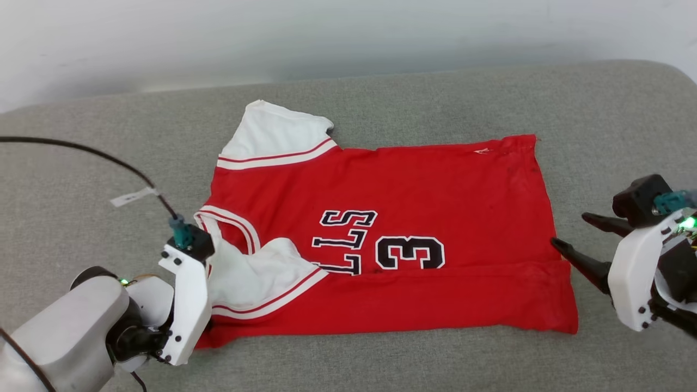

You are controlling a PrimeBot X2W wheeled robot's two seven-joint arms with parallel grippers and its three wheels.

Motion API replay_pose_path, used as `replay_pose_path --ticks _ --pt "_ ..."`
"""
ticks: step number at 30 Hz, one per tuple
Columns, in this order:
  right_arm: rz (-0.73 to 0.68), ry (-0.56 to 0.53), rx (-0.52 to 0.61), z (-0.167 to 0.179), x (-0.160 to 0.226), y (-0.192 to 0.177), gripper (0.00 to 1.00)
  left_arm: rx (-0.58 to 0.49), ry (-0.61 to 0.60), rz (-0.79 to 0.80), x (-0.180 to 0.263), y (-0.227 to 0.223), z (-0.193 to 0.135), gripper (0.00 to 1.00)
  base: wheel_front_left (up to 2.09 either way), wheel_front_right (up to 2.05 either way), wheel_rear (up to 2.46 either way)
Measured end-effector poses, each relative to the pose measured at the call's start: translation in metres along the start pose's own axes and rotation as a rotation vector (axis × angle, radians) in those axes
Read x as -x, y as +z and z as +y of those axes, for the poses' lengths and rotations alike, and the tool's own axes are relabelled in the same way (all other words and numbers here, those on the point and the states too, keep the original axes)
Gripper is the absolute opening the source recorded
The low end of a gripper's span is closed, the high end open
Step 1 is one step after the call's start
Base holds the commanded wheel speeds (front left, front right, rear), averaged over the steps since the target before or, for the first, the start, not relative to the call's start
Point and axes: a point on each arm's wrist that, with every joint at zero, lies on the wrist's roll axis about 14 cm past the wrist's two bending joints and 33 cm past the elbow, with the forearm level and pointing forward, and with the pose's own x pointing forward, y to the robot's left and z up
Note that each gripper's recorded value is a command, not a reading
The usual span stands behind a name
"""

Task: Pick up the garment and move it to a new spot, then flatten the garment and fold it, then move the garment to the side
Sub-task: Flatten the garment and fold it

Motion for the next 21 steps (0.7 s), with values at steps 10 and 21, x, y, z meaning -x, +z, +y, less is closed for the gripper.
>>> replay_pose_path --ticks 10,21 --pt "0.453 0.042 -0.038 -0.008 0.015 -0.052 1.0 -0.059 0.001 -0.054 0.012 0.014 -0.003 0.0 0.0 0.0 0.0" --pt "0.63 0.169 -0.201 0.042 -0.011 -0.112 1.0 -0.069 -0.015 -0.054 0.005 0.01 -0.004 0.0 0.0 0.0 0.0"
